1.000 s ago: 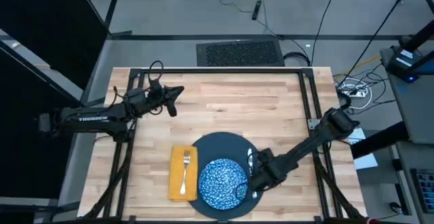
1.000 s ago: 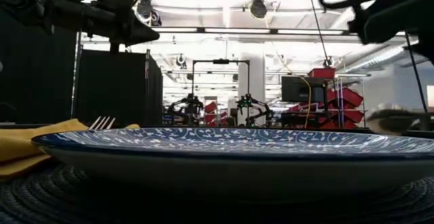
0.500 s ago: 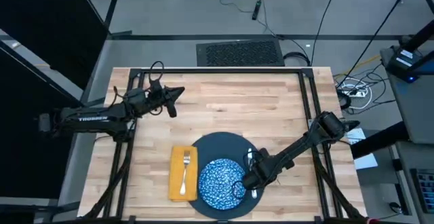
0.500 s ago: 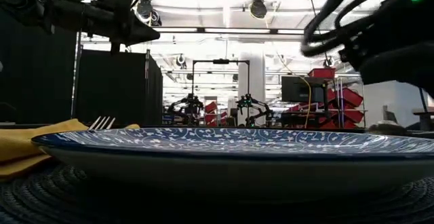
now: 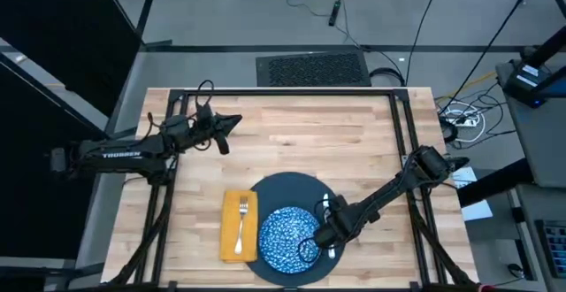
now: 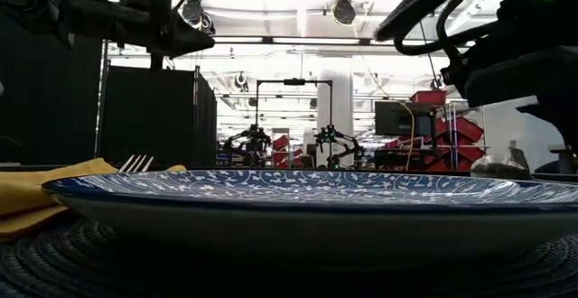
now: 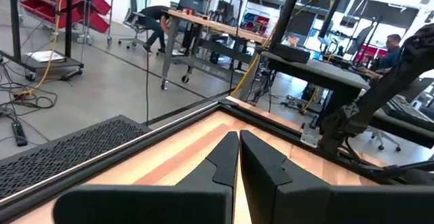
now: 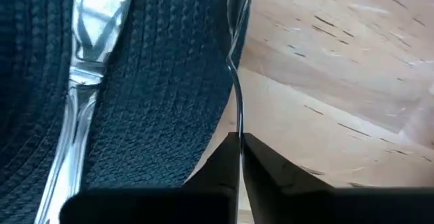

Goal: Set table place
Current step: Put the silver spoon on the blue table mat to the right of the silver table knife

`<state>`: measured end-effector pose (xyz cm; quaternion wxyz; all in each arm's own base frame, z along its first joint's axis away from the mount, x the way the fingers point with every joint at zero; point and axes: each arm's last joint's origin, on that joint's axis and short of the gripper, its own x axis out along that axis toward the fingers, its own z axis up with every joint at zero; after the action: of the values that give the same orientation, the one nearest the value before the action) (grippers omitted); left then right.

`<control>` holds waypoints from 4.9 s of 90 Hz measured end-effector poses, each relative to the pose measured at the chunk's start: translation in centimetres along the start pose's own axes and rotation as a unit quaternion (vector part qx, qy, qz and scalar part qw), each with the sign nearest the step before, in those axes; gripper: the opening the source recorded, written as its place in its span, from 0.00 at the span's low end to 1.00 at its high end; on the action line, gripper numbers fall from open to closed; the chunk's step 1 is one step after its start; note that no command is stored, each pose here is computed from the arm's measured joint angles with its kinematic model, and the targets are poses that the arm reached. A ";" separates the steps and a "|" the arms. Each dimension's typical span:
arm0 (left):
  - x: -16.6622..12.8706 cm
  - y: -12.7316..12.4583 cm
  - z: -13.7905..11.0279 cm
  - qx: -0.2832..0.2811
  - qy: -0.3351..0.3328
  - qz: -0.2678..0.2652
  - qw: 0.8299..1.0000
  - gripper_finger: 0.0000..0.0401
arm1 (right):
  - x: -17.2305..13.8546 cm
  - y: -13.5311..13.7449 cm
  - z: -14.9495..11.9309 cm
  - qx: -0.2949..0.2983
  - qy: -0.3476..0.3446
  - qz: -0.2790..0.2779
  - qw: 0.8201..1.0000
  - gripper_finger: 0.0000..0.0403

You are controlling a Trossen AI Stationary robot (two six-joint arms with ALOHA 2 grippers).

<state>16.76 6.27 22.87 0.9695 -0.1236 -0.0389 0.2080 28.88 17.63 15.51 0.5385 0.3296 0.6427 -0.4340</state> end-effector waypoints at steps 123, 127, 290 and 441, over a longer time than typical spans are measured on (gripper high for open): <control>0.0 -0.1 0.0 -0.013 0.004 -0.012 1.000 0.00 | -0.2 0.7 0.9 -0.257 0.001 0.035 0.966 0.31; 0.0 -0.1 0.0 -0.013 0.004 -0.012 1.000 0.00 | -0.1 0.7 0.9 -0.256 0.002 0.033 0.966 0.31; -0.2 -0.2 0.1 -0.014 0.002 -0.027 1.000 0.00 | -0.6 -0.6 1.1 -0.257 -0.027 0.056 0.965 0.14; -0.2 -0.4 0.4 -0.027 -0.004 -0.057 0.998 0.00 | -2.0 -0.4 1.1 0.044 0.041 0.059 0.996 0.00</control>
<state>16.70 5.91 23.32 0.9759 -0.1467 -0.0557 0.1519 29.35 16.60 17.48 0.5213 0.4080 0.6242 -0.4148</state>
